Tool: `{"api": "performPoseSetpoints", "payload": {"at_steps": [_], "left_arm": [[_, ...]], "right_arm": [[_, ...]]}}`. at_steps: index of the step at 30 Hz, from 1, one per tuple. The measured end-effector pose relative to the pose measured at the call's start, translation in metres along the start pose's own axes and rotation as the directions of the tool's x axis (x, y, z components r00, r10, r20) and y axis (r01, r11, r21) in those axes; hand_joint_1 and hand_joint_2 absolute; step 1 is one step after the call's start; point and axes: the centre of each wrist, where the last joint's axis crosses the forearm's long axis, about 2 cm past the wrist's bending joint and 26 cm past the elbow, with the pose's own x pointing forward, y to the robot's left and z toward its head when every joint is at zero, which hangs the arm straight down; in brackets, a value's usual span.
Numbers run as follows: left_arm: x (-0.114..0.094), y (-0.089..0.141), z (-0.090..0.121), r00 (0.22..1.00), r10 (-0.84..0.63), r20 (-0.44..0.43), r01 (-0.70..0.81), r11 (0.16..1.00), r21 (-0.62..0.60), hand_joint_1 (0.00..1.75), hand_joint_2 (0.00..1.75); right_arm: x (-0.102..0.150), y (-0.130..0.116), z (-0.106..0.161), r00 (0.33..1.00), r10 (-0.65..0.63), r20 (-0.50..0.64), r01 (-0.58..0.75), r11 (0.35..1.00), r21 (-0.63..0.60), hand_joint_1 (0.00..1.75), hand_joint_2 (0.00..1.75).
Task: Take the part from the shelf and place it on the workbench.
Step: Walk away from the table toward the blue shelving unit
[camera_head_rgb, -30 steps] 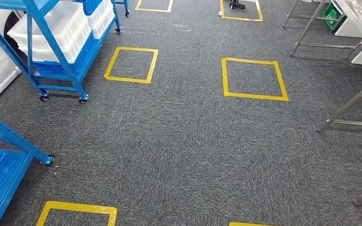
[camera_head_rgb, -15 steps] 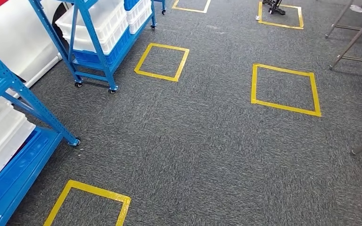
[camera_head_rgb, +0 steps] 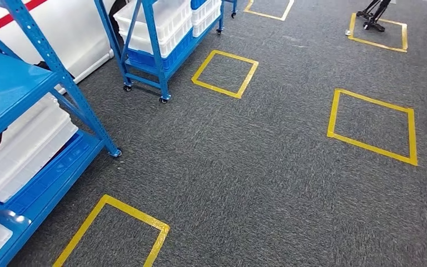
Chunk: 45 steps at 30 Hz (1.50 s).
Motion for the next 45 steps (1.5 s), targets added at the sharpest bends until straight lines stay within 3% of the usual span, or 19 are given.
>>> {"api": "performPoseSetpoints", "payload": {"at_steps": [45], "left_arm": [[-0.0075,0.0075,0.0011,1.000,-0.005,-0.010,0.005,1.000,0.010,0.00,0.00]], "right_arm": [[-0.0003,0.0077,0.0003,1.000,0.018,-0.014,-0.018,1.000,0.018,0.00,0.00]]}}
